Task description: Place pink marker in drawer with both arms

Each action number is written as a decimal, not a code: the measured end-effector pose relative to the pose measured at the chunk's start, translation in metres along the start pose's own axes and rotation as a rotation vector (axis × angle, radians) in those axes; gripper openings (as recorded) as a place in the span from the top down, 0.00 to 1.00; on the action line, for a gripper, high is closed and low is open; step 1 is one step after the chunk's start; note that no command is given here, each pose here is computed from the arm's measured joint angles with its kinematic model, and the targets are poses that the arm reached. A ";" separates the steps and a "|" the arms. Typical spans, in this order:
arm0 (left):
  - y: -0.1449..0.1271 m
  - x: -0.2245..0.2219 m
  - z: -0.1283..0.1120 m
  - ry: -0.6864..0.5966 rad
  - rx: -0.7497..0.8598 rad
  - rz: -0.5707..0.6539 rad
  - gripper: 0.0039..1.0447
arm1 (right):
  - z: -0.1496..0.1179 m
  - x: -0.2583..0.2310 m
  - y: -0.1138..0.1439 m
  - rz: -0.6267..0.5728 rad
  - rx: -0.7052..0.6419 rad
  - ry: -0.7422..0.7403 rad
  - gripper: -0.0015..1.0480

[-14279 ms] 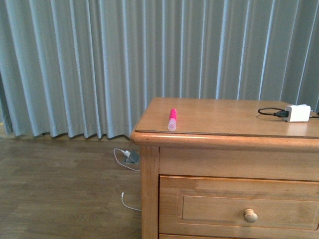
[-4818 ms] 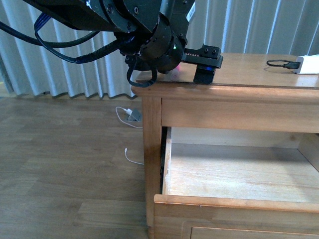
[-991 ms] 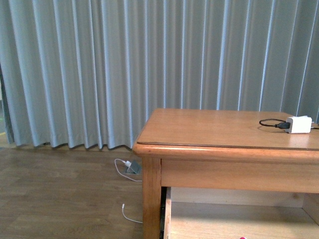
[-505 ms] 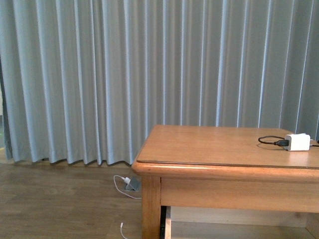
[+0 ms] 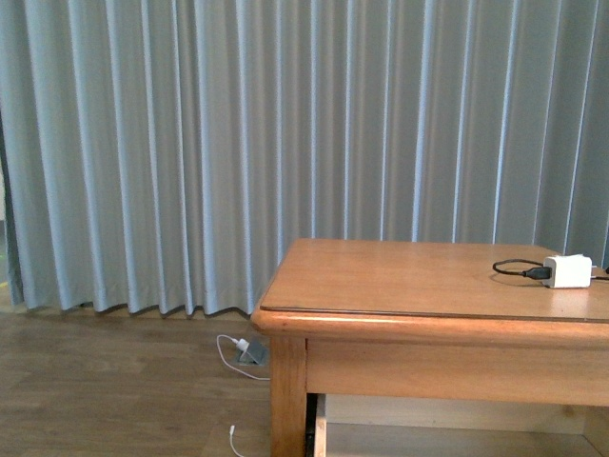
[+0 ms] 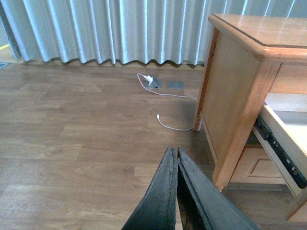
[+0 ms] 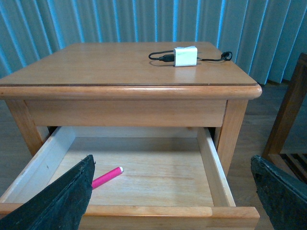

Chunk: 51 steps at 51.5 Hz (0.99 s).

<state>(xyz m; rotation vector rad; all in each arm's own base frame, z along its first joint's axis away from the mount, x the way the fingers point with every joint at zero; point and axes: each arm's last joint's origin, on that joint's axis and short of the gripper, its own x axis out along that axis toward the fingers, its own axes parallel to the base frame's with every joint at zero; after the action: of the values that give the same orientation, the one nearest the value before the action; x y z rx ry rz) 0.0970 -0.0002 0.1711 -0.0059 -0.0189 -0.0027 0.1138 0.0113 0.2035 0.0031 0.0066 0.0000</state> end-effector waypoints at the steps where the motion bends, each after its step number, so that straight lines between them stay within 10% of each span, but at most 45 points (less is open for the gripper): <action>1: 0.000 0.000 0.000 -0.002 0.000 0.000 0.96 | 0.000 0.000 0.000 0.000 0.000 0.000 0.08; 15: 0.000 0.000 0.000 -0.001 -0.001 0.000 0.95 | 0.000 0.000 0.000 0.000 0.000 0.000 0.08; 43: 0.000 0.000 0.000 -0.001 0.000 0.000 0.06 | -0.040 0.031 0.017 0.178 0.116 0.768 0.08; 51: 0.000 0.000 0.000 -0.001 0.002 0.000 0.06 | -0.041 0.066 0.033 0.154 0.045 0.794 0.08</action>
<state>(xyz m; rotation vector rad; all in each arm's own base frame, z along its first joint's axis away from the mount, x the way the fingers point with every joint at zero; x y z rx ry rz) 0.0965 -0.0002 0.1710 -0.0044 -0.0196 -0.0027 0.1791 0.0443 0.1619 0.0488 0.7999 0.1548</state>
